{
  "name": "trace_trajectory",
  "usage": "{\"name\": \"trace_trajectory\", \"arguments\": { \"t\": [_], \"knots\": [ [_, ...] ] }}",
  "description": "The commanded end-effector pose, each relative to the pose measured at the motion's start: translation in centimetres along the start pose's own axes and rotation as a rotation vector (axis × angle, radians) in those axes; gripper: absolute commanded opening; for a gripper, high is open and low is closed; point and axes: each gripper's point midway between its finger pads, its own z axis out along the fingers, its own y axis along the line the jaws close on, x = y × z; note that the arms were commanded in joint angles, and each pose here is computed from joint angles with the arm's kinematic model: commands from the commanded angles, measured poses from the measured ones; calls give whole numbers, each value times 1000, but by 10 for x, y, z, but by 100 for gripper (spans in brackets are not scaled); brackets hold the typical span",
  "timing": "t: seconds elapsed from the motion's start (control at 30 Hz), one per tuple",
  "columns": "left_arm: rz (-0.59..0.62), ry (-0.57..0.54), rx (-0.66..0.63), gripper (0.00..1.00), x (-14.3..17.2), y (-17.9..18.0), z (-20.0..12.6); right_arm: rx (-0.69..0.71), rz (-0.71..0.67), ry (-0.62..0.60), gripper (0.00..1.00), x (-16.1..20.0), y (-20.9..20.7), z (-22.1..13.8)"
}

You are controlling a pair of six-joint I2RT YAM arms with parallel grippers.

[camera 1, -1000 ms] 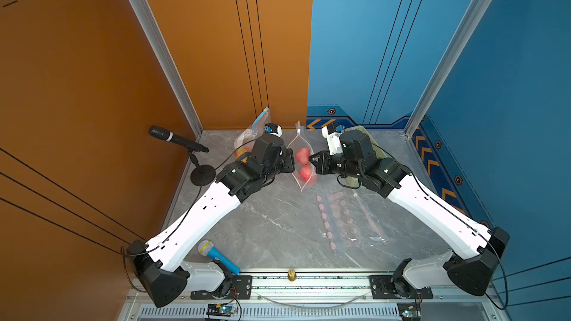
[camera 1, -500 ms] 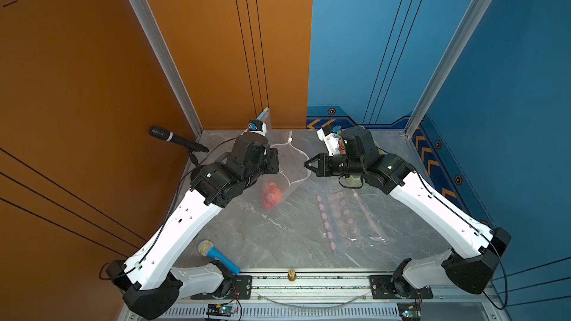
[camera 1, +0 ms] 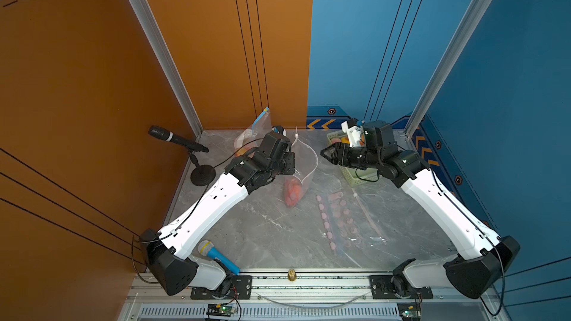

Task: Place the peach in a zip-top bag and seal the zipper
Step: Adjust the zipper food storage bag at the center of the board, then pick up the peach from the basket.

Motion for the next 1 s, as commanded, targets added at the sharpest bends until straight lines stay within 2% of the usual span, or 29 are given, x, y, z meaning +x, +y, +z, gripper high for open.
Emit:
{"name": "trace_trajectory", "arguments": {
  "t": [0.0, 0.1, 0.23, 0.43, 0.63, 0.97],
  "knots": [
    [-15, -64, 70, 0, -22, -19, -7, 85, -31, -90, 67, -19, -22, -30],
    [-22, -74, 82, 0, -26, -23, -4, 282, -12, -117, 68, -35, -78, -32],
    [-28, -78, 109, 0, -30, -29, -3, 494, 24, -86, 69, -45, -155, -14],
    [-41, -93, 134, 0, -35, -33, -3, 722, 19, -27, 75, -57, -242, 23],
    [-46, -68, 160, 0, -30, -39, 5, 777, 63, -5, 82, -69, -293, 62],
    [-59, -39, 176, 0, -21, -44, 14, 777, 99, 31, 88, -77, -341, 126]
  ]
}}
